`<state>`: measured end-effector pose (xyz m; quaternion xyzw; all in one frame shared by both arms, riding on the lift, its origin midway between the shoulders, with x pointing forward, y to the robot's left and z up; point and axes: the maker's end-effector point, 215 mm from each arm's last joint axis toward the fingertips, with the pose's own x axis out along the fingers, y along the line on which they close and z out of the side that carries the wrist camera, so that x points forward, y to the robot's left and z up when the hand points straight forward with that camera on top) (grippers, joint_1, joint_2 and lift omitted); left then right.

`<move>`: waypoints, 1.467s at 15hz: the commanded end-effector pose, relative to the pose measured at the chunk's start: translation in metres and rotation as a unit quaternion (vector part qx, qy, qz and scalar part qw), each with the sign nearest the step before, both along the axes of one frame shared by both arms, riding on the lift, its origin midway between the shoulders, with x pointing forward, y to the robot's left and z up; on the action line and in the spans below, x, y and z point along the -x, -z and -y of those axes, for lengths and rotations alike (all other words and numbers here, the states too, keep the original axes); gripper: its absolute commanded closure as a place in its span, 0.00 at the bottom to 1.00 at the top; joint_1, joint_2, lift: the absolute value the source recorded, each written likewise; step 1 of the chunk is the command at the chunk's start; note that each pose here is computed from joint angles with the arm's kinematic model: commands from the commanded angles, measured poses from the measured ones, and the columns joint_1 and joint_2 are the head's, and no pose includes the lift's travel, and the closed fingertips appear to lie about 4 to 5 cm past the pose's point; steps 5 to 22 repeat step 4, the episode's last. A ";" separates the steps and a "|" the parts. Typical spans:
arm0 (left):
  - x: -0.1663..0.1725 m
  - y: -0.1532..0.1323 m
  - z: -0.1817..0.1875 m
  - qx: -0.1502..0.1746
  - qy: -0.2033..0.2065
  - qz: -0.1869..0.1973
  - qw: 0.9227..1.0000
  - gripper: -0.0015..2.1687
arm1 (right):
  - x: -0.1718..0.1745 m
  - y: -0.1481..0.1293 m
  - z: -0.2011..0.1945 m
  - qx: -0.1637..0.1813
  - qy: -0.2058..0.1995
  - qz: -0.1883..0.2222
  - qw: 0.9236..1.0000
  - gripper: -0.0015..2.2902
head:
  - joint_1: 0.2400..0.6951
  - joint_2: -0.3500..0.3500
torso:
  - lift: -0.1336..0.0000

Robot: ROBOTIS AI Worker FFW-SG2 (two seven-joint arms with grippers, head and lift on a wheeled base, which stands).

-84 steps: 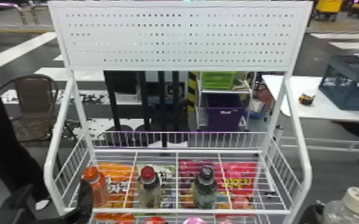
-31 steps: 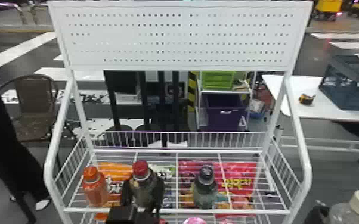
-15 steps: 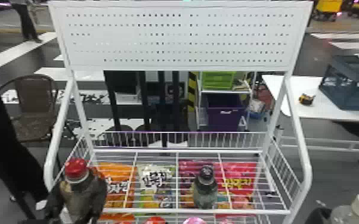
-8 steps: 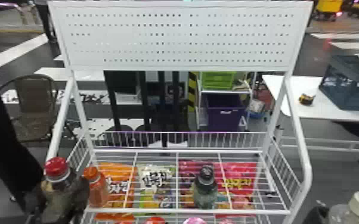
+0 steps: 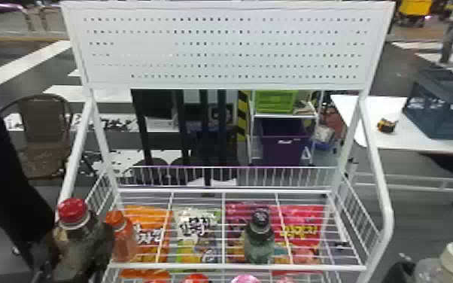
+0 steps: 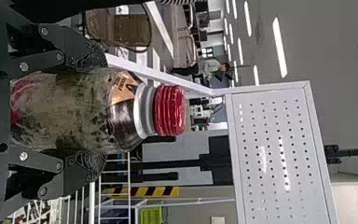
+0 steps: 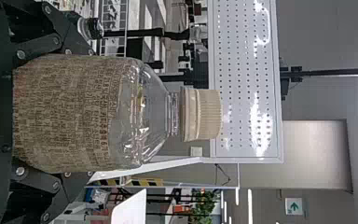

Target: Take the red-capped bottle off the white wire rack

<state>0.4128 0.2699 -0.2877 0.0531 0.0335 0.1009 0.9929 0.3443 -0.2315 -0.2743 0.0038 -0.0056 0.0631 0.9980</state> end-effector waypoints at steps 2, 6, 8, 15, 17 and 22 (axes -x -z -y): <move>0.001 0.000 0.000 0.000 0.000 -0.001 1.000 0.99 | 0.001 -0.002 0.000 0.000 0.000 0.001 1.000 0.37 | 0.57 0.50 | 1.00; 0.002 -0.001 0.001 0.001 0.001 0.000 1.000 0.99 | 0.002 -0.002 0.000 0.000 0.000 0.002 1.000 0.37 | 0.57 0.50 | 1.00; 0.002 -0.001 0.001 0.001 0.001 0.000 1.000 0.99 | 0.002 -0.002 0.000 0.000 0.000 0.002 1.000 0.37 | 0.57 0.50 | 1.00; 0.002 -0.001 0.001 0.001 0.001 0.000 1.000 0.99 | 0.002 -0.002 0.000 0.000 0.000 0.002 1.000 0.37 | 0.57 0.50 | 1.00; 0.002 -0.001 0.001 0.001 0.001 0.000 1.000 0.99 | 0.002 -0.002 0.000 0.000 0.000 0.002 1.000 0.37 | 0.57 0.50 | 1.00; 0.002 -0.001 0.001 0.001 0.001 0.000 1.000 0.99 | 0.002 -0.002 0.000 0.000 0.000 0.002 1.000 0.37 | 0.57 0.50 | 1.00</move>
